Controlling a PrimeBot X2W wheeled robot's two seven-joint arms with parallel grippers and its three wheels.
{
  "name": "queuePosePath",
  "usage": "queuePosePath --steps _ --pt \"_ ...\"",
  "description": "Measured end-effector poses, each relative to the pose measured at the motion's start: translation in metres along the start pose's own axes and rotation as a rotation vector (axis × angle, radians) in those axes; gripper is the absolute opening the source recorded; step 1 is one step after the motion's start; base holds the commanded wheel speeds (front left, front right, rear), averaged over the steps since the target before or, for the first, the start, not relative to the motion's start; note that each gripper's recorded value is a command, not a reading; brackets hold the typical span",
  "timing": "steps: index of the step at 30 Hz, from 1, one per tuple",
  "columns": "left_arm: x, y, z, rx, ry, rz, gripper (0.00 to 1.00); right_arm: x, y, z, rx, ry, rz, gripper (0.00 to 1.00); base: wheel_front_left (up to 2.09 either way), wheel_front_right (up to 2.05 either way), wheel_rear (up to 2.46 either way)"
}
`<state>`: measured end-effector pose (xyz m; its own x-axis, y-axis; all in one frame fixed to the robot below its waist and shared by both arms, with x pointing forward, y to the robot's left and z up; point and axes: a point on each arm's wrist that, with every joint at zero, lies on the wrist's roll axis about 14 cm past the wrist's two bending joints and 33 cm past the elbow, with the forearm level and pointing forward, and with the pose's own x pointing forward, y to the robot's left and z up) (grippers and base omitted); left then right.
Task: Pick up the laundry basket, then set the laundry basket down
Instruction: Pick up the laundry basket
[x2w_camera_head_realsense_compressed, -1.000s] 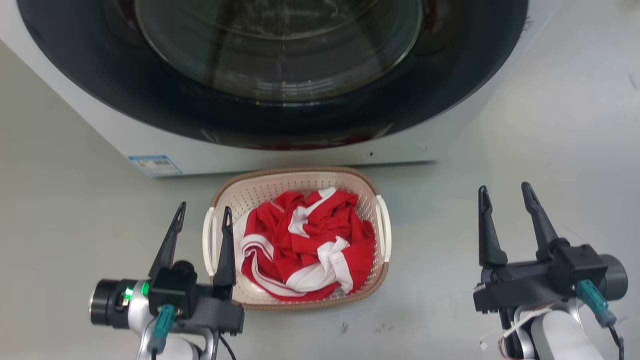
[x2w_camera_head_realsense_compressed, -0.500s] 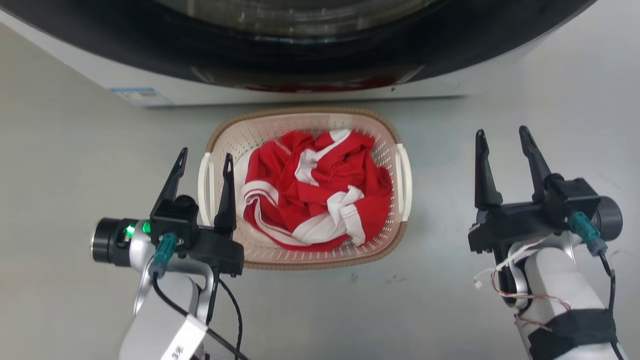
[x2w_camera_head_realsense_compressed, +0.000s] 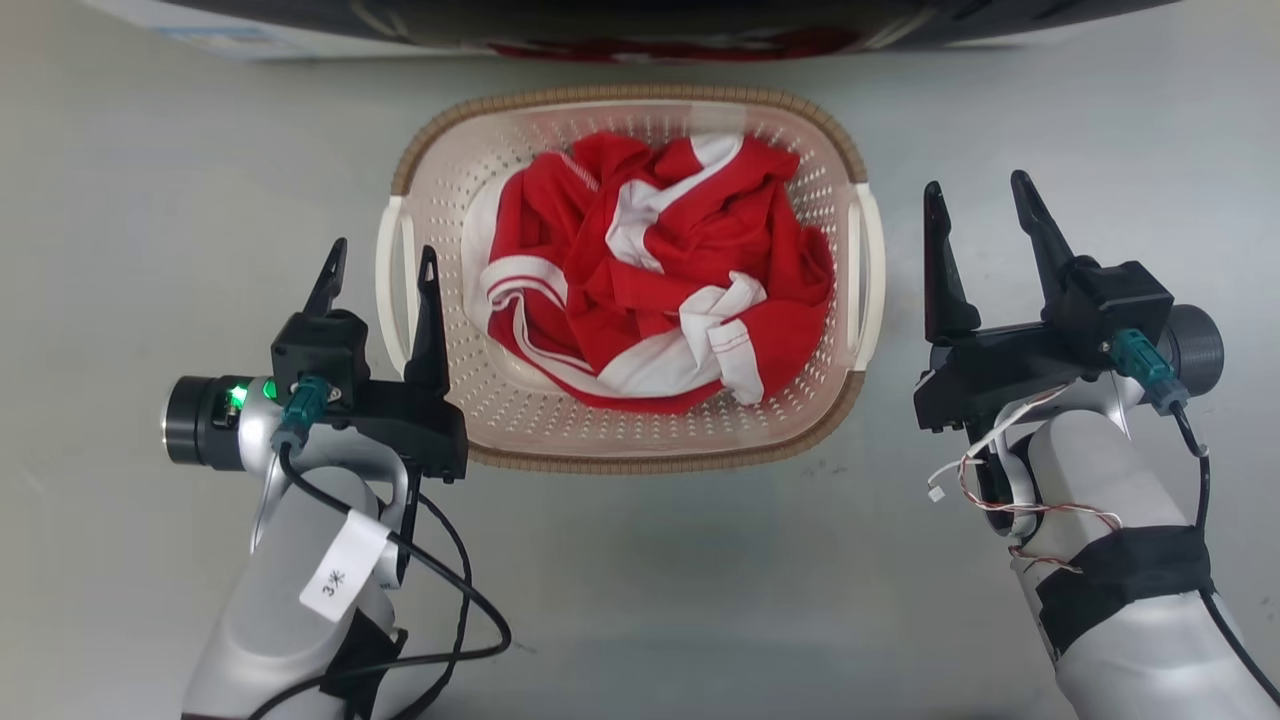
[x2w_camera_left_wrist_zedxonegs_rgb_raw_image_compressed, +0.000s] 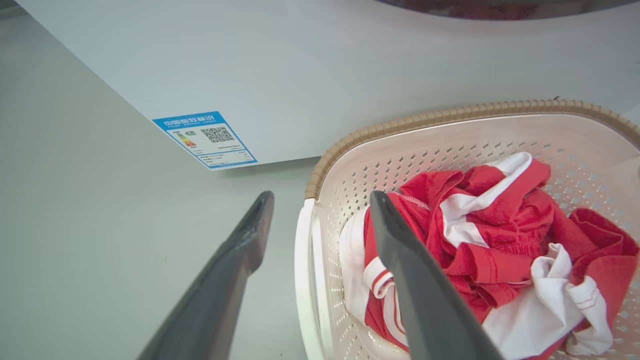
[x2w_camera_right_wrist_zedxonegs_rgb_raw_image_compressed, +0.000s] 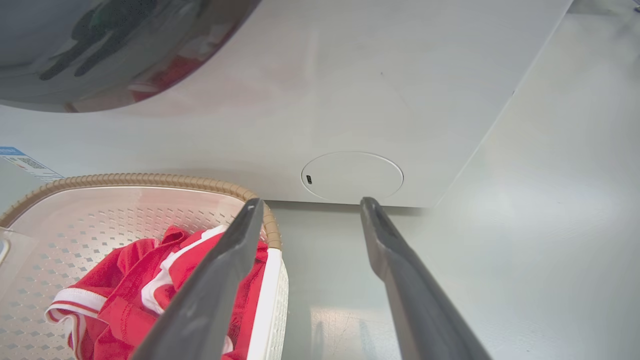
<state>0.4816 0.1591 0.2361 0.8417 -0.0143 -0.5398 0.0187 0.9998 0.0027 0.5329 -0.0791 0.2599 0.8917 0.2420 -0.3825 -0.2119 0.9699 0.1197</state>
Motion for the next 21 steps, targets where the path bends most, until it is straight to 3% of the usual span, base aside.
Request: queuePosePath --steps 8,21 --pt "0.013 0.002 -0.046 0.004 0.122 0.004 1.00 0.012 0.006 -0.046 0.007 0.100 0.026 1.00 0.00 0.00 0.00" --pt "0.019 0.009 -0.083 -0.021 0.238 0.029 1.00 0.017 0.018 -0.087 0.002 0.201 0.070 1.00 0.00 0.00 0.00"
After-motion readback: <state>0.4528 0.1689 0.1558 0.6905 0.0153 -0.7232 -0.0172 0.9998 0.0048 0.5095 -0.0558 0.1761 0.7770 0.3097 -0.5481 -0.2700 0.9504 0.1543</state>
